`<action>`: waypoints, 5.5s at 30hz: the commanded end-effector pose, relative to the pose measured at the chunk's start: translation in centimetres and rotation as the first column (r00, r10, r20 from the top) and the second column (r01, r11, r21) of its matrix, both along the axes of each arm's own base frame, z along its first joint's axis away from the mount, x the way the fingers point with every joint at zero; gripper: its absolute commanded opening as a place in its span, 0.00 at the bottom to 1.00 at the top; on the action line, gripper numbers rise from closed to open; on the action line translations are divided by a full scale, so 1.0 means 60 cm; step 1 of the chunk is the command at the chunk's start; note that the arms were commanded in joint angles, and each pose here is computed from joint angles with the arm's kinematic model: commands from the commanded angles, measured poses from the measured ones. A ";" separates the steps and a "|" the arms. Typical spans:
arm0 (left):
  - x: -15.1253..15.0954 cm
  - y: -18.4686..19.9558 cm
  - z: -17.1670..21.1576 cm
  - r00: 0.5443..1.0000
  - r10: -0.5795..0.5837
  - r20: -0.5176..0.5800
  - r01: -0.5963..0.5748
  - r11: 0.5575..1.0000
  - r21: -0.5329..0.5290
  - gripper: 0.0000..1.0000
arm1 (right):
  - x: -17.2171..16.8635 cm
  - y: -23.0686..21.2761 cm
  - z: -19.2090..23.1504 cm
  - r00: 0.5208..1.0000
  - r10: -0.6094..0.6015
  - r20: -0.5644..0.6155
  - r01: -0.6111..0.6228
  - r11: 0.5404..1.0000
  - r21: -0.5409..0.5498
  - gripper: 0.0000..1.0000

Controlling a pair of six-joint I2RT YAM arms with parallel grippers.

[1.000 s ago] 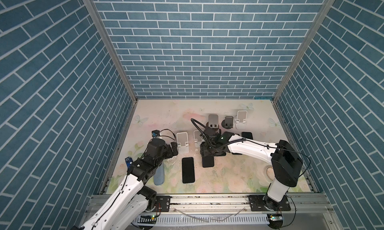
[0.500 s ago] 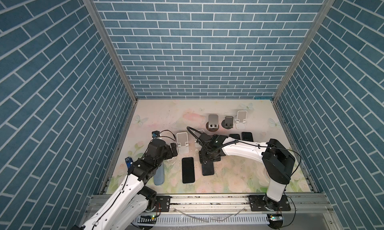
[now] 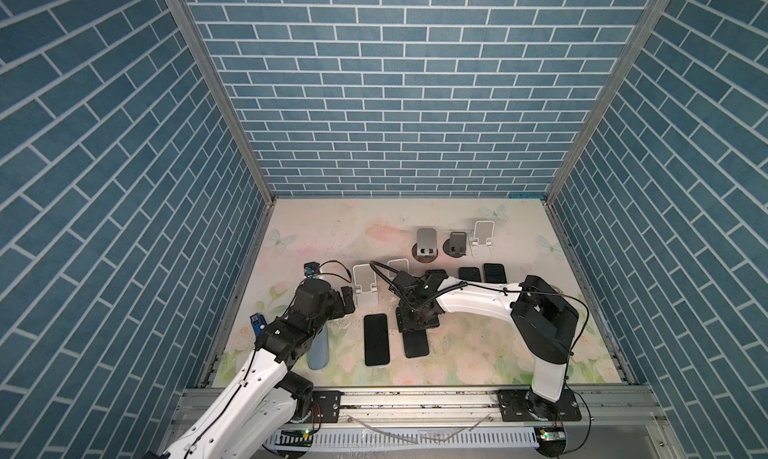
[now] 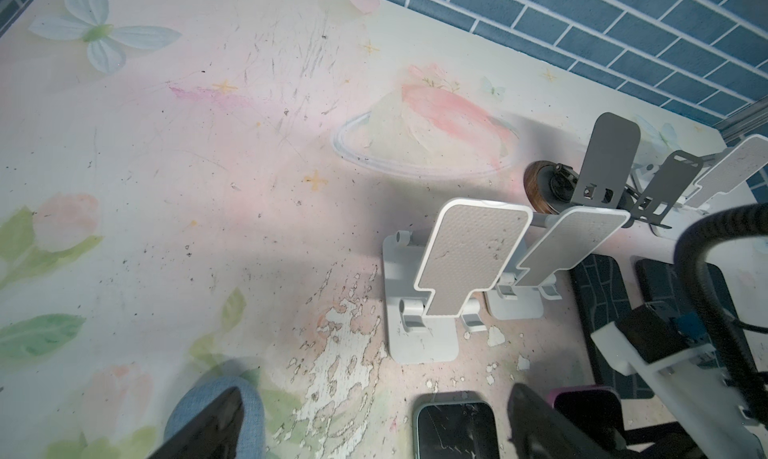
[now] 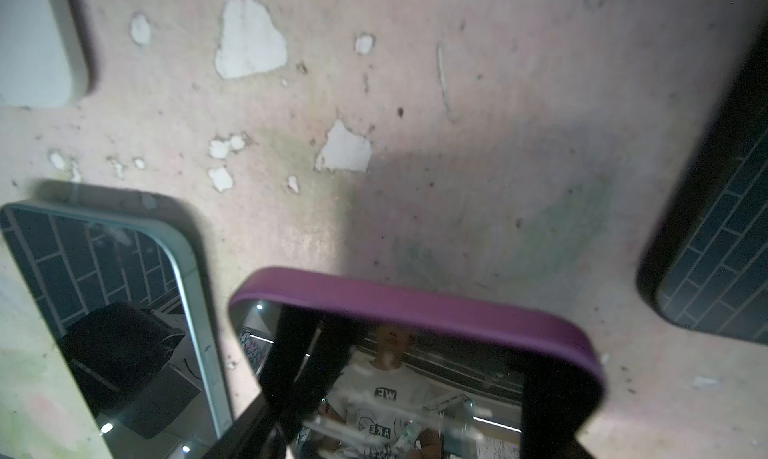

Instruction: Remove the phone from the phone stand

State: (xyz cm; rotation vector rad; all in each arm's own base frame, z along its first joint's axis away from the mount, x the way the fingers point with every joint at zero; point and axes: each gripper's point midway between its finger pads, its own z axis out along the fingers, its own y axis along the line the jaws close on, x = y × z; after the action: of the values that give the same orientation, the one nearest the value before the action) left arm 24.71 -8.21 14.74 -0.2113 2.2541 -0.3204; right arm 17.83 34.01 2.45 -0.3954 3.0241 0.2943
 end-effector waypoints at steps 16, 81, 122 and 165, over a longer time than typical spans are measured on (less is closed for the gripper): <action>-0.013 0.014 0.005 1.000 0.012 0.003 -0.012 1.000 0.017 1.00 | 0.018 -0.031 -0.014 0.999 -0.023 0.046 0.031 0.981 -0.190 0.49; -0.003 0.014 0.001 1.000 -0.005 0.007 0.004 0.998 0.063 1.00 | 0.027 -0.019 -0.005 0.999 -0.003 0.049 0.015 0.968 -0.250 0.84; 0.090 0.155 0.017 0.946 0.280 0.165 -0.324 0.817 0.477 1.00 | 0.284 -0.510 0.212 0.662 -0.138 0.736 0.379 0.910 -0.170 0.97; 0.164 0.186 -0.037 0.921 0.142 0.363 -0.296 0.861 0.414 1.00 | 0.360 -0.612 0.106 0.373 -0.291 0.881 0.367 0.918 0.148 0.99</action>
State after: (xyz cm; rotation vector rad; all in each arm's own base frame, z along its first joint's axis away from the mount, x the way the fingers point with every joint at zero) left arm 33.01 3.28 10.12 -0.1621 2.0172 0.3450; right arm 39.23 -2.82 8.17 0.1305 1.9738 -0.0609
